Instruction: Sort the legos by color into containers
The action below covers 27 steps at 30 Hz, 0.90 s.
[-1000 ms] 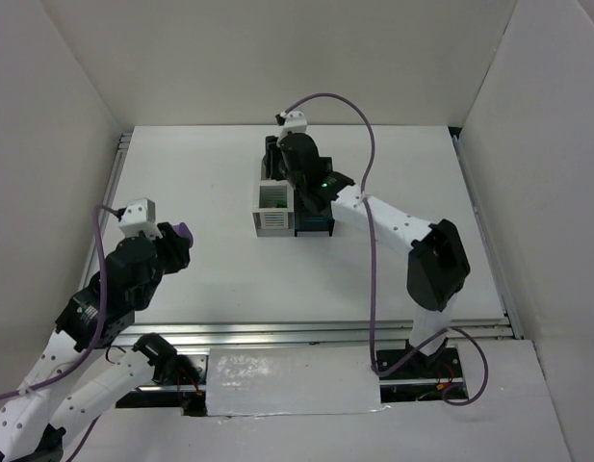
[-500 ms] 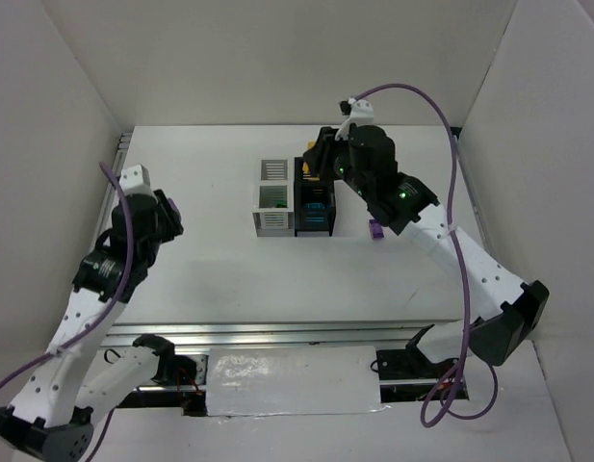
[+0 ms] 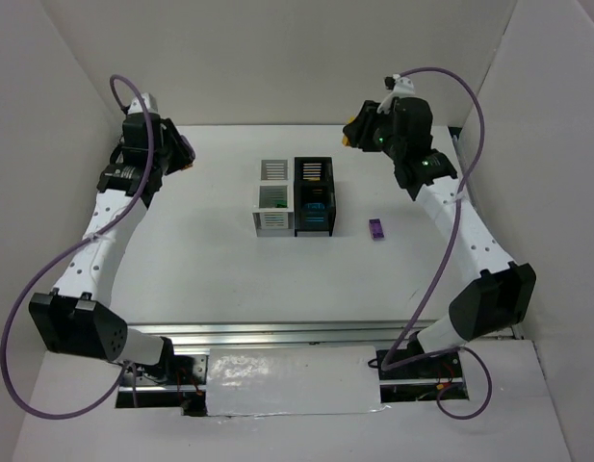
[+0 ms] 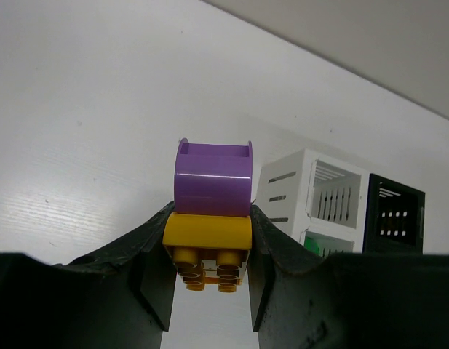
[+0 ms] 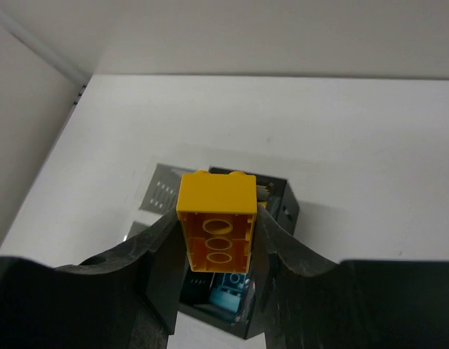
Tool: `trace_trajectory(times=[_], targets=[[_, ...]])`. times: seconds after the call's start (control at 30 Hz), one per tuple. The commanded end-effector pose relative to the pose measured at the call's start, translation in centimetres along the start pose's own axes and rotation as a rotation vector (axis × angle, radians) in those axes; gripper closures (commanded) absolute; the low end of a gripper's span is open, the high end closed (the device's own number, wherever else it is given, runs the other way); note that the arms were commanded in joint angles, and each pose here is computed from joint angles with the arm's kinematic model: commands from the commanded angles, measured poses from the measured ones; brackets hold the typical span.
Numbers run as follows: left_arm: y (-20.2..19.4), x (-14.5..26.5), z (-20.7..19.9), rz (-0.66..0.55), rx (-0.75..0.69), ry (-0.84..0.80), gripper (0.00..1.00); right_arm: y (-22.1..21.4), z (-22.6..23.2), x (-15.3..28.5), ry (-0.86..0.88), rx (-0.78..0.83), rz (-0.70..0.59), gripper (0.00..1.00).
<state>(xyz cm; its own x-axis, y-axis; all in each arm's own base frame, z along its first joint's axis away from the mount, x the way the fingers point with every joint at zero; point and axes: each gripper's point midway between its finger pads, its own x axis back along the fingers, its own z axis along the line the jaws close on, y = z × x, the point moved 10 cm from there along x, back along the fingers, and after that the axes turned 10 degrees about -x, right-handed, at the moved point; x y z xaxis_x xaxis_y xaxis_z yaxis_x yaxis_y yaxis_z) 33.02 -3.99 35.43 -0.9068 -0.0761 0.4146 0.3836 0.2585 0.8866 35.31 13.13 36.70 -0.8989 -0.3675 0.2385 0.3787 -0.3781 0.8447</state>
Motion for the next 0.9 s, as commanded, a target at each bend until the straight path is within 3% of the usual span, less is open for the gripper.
trace_trajectory(times=[0.0, 0.13, 0.47, 0.57, 0.77, 0.87], targets=[[0.1, -0.4, -0.6, 0.015, 0.018, -0.042, 1.0, 3.7, -0.4, -1.1, 0.129, 0.038, -0.125, 1.0], [-2.0, 0.0, -0.1, 0.075, 0.051, -0.029, 1.0, 3.1, -1.3, -5.1, 0.172, 0.076, -0.05, 1.0], [-1.5, 2.1, -0.7, 0.126, -0.014, -0.153, 1.0, -3.1, -3.4, -8.1, 0.185, 0.069, 0.106, 1.0], [-1.7, 2.1, -1.8, 0.176, -0.068, -0.313, 1.0, -4.0, -3.5, -9.2, 0.174, 0.088, 0.136, 1.0], [-2.0, 3.6, -3.2, 0.14, -0.128, -0.488, 1.0, -6.5, -3.1, -11.5, 0.152, 0.091, 0.182, 1.0], [-2.2, 3.9, -3.7, 0.15, -0.132, -0.542, 1.0, -7.5, -3.1, -12.8, 0.144, 0.077, 0.218, 0.91]])
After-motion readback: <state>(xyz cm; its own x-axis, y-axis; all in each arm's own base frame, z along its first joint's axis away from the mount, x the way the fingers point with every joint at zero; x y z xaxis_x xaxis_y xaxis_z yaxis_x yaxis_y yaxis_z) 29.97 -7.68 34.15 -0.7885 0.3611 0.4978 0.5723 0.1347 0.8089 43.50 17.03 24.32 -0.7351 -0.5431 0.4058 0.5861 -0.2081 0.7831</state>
